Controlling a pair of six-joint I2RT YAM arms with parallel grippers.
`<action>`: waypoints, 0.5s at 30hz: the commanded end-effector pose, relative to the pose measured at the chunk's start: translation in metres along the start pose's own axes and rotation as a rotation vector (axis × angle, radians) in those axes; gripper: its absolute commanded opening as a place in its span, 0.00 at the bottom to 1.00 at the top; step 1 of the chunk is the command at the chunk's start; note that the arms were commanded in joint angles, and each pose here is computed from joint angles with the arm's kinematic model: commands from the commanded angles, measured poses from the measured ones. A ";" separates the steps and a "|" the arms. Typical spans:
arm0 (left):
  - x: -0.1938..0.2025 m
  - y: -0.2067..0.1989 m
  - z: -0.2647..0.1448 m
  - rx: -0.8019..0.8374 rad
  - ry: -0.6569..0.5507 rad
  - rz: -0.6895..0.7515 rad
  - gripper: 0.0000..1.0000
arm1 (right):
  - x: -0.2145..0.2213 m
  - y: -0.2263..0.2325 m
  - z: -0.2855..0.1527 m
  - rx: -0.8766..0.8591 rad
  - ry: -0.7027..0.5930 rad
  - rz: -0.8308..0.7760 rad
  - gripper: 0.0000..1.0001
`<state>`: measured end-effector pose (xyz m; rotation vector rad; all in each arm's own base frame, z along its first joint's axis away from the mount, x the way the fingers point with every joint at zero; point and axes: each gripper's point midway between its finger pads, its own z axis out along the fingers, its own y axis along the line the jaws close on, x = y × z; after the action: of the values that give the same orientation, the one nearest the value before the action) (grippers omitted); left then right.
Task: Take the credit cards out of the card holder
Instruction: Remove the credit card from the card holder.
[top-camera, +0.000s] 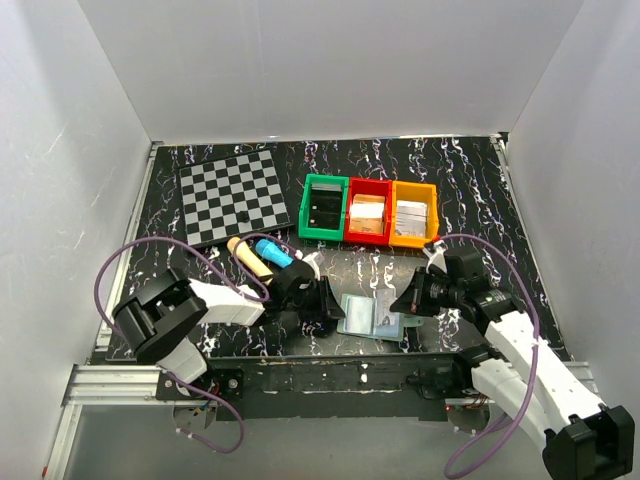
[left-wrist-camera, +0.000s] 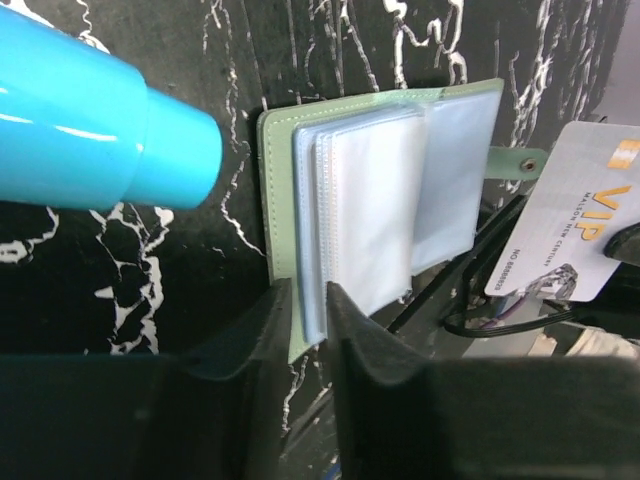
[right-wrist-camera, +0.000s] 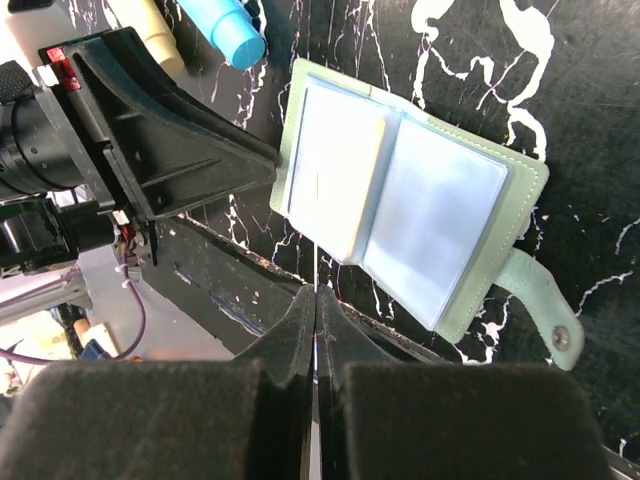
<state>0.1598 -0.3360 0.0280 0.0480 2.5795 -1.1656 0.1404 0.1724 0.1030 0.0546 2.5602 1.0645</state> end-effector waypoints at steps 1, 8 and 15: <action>-0.023 -0.034 -0.019 0.062 -0.067 0.063 0.27 | -0.021 0.008 -0.023 0.058 -0.085 -0.074 0.01; -0.064 -0.088 -0.073 0.152 -0.252 0.133 0.42 | -0.043 0.043 -0.051 0.021 -0.126 -0.206 0.01; -0.106 -0.098 -0.153 0.198 -0.607 0.226 0.73 | -0.035 0.094 -0.083 -0.145 -0.003 -0.420 0.01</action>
<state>0.1882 -0.3166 0.2000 0.0820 2.0648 -1.2523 0.1564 0.1689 0.2000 -0.2263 2.3982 0.9748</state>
